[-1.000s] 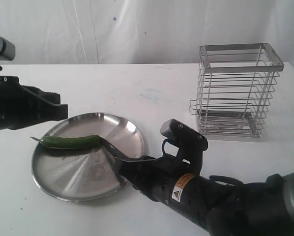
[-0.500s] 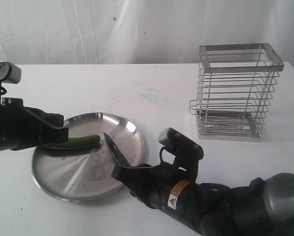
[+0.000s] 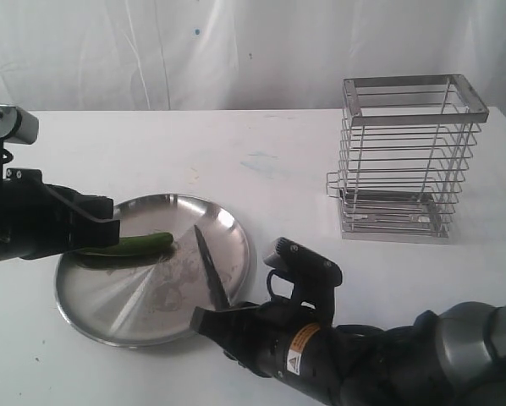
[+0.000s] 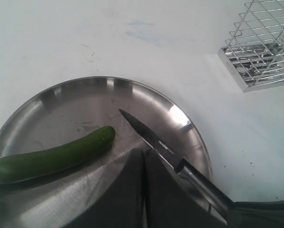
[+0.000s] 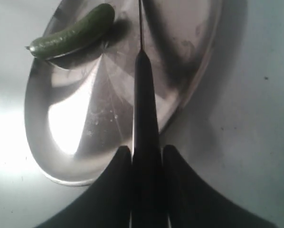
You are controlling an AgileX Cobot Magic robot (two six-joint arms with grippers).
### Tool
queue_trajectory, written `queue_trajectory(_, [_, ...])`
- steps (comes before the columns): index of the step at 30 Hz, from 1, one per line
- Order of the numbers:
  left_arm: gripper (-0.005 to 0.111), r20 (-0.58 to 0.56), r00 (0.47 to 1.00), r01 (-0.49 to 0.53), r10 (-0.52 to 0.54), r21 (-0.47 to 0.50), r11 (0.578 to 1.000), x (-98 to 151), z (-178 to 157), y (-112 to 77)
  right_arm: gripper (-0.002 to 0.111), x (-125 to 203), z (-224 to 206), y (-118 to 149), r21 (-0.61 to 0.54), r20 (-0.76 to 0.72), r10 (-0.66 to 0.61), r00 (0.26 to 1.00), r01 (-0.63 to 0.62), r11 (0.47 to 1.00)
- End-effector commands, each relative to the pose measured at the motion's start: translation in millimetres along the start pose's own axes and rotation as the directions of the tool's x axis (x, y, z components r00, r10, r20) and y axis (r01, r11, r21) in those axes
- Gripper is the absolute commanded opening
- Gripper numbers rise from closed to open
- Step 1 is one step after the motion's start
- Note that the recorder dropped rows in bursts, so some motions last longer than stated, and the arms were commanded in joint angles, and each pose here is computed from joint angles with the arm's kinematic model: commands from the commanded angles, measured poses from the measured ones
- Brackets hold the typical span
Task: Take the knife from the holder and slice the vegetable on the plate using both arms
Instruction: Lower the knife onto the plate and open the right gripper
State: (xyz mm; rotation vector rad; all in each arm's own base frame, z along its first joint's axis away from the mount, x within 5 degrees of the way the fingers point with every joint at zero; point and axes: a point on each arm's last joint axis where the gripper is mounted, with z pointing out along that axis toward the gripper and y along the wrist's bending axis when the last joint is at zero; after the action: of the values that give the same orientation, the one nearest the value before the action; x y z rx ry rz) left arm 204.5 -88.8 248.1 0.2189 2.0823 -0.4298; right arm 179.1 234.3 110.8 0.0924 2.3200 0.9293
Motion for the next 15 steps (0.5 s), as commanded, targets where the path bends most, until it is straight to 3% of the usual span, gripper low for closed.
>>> queue_trajectory(1, [0.0,0.003,1.0,0.027,-0.027,0.014,1.0,0.8,-1.6,-0.7,0.024,3.7,0.6,-4.6,0.037,-0.033,0.009,0.999,-0.008,0.999])
queue_trajectory(15, [0.0,0.003,1.0,0.027,-0.027,0.021,0.999,0.8,-1.6,-1.3,0.035,3.7,0.6,-4.6,0.037,-0.033,0.009,0.999,-0.008,0.999])
